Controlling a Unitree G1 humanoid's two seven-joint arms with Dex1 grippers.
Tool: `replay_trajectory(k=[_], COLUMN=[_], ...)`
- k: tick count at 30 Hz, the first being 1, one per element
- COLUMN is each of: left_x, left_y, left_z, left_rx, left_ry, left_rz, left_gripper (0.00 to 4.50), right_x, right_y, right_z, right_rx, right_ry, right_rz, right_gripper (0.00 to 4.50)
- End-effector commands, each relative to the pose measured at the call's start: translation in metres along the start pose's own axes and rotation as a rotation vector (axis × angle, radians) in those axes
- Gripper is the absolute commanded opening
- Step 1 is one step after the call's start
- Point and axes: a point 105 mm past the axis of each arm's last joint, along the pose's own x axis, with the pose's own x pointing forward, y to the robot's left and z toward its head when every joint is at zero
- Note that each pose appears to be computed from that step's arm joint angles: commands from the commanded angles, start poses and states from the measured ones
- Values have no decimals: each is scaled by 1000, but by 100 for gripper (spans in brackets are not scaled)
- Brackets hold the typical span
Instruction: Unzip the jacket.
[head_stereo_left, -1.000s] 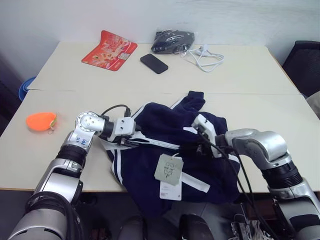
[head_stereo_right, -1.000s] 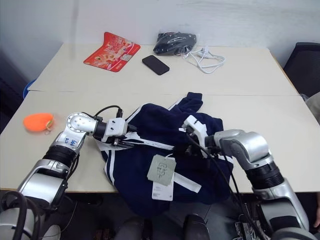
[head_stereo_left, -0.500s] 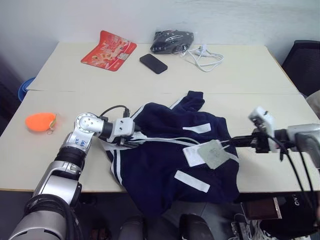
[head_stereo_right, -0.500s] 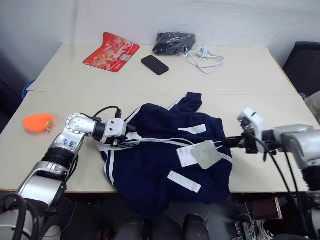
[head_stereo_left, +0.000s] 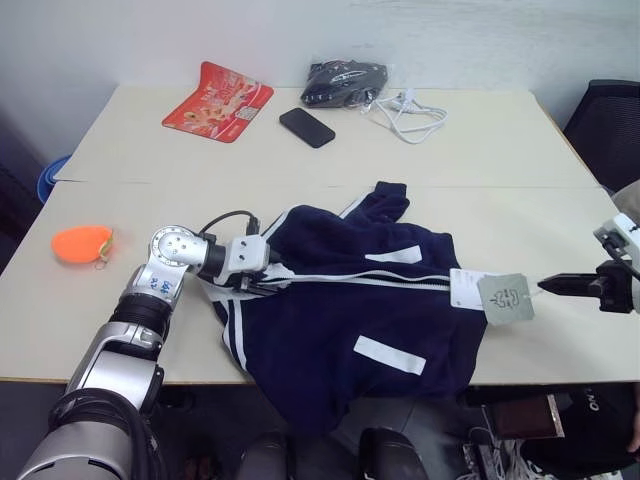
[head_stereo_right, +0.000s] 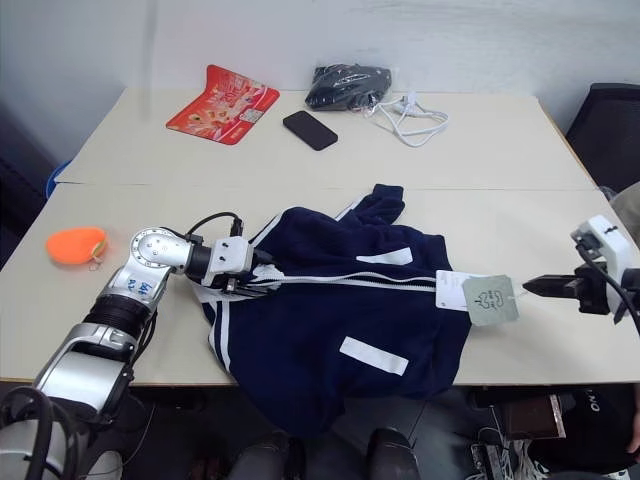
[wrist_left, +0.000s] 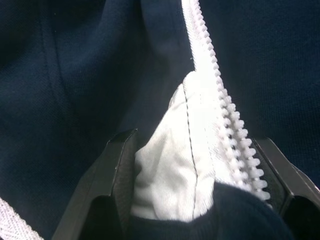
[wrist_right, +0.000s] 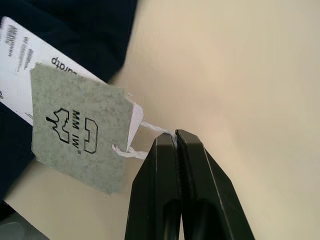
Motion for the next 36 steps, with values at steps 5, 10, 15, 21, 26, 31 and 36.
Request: replay_trajectory(k=[5, 10, 15, 21, 26, 31, 36], left_x=[2, 3, -4, -47, -102, -160, -195], left_y=[-20, -15, -2, -4, -6, -5, -14], left_z=[-28, -21, -1, 30, 55, 65, 76], left_rx=[-74, -92, -207, -355, -452, -464, -430], left_ry=[97, 58, -76, -186, -241, -172, -101], left_rz=[-64, -39, 25, 37, 101, 204, 216], left_gripper=[291, 291, 291, 345, 450, 450, 450], right_x=[-33, -22, 2, -2, -31, -67, -85], right_y=[-32, -32, -14, 10, 10, 16, 32], right_z=[11, 32, 51, 66, 60, 64, 71], right_rx=[18, 5, -214, -373, -535, -631, -616], right_ry=[-83, -153, -165, -205, -143, -124, -137], right_rz=[-181, -172, -111, -21, -14, 44, 128], right_gripper=[3, 3, 3, 69, 232, 398, 398])
